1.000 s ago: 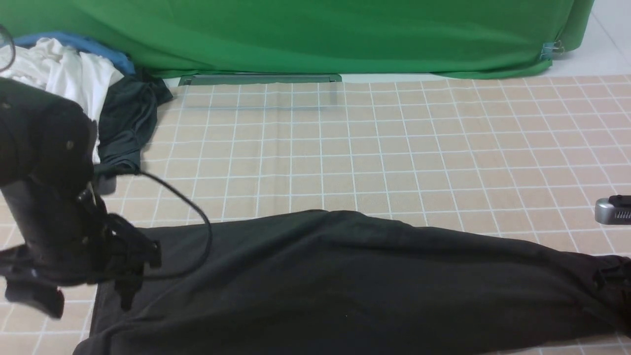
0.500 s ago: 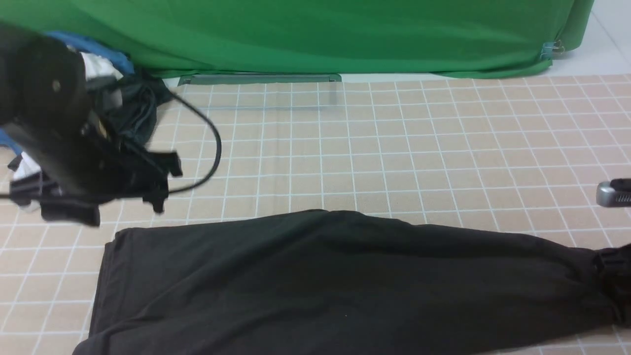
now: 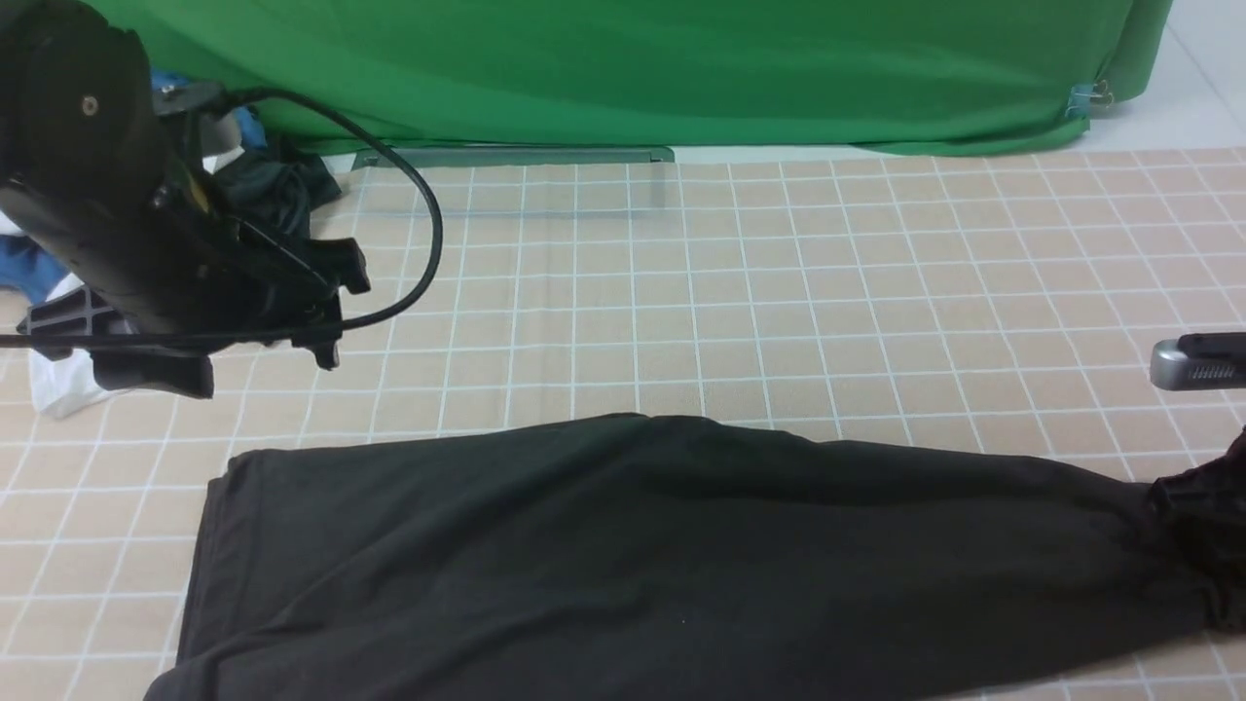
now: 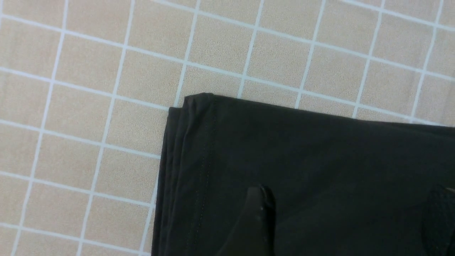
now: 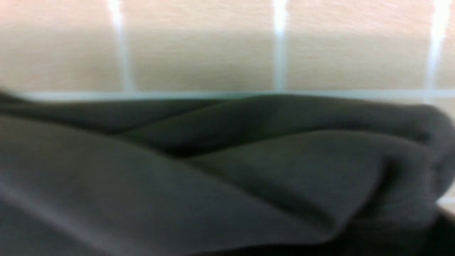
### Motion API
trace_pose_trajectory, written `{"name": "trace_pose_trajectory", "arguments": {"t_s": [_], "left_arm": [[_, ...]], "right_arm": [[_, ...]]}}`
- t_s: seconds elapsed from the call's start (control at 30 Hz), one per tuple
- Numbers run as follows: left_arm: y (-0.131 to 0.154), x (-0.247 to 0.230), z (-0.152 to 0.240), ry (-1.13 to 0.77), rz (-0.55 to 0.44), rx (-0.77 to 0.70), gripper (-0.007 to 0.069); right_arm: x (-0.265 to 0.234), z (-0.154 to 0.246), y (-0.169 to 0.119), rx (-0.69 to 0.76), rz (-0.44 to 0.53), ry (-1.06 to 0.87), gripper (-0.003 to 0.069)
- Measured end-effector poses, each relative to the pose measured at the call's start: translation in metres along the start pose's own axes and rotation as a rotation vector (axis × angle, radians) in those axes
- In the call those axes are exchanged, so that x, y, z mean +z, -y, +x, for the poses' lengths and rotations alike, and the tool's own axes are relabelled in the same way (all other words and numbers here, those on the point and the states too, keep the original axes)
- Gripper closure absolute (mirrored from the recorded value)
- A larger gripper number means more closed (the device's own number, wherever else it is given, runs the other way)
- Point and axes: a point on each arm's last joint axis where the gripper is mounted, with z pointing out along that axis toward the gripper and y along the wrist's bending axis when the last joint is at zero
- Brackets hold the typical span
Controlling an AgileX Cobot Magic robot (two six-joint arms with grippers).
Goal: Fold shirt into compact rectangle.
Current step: 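Pull the folded dark garment lengthwise by its ends to straighten it flat on the table, then fold the right end of the dark garment over onto its left end with the right gripper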
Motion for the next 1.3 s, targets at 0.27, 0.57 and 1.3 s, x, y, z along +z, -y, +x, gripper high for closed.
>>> {"name": "trace_pose_trajectory", "arguments": {"t_s": [0.27,0.57,1.3], "left_arm": [[-0.001,0.000,0.002,-0.021,-0.012,0.027,0.0066],[-0.008,-0.014,-0.006,0.007,-0.093,0.090,0.0166],[-0.044,-0.054,-0.043,0.132,0.020,-0.031,0.0609]], "right_arm": [[-0.007,0.000,0.000,-0.052,0.000,0.004,0.0552],[-0.058,0.012,0.030,-0.014,0.144,0.119,0.0594],[-0.186,0.010,0.019,0.041,0.228,0.279,0.0594]]}}
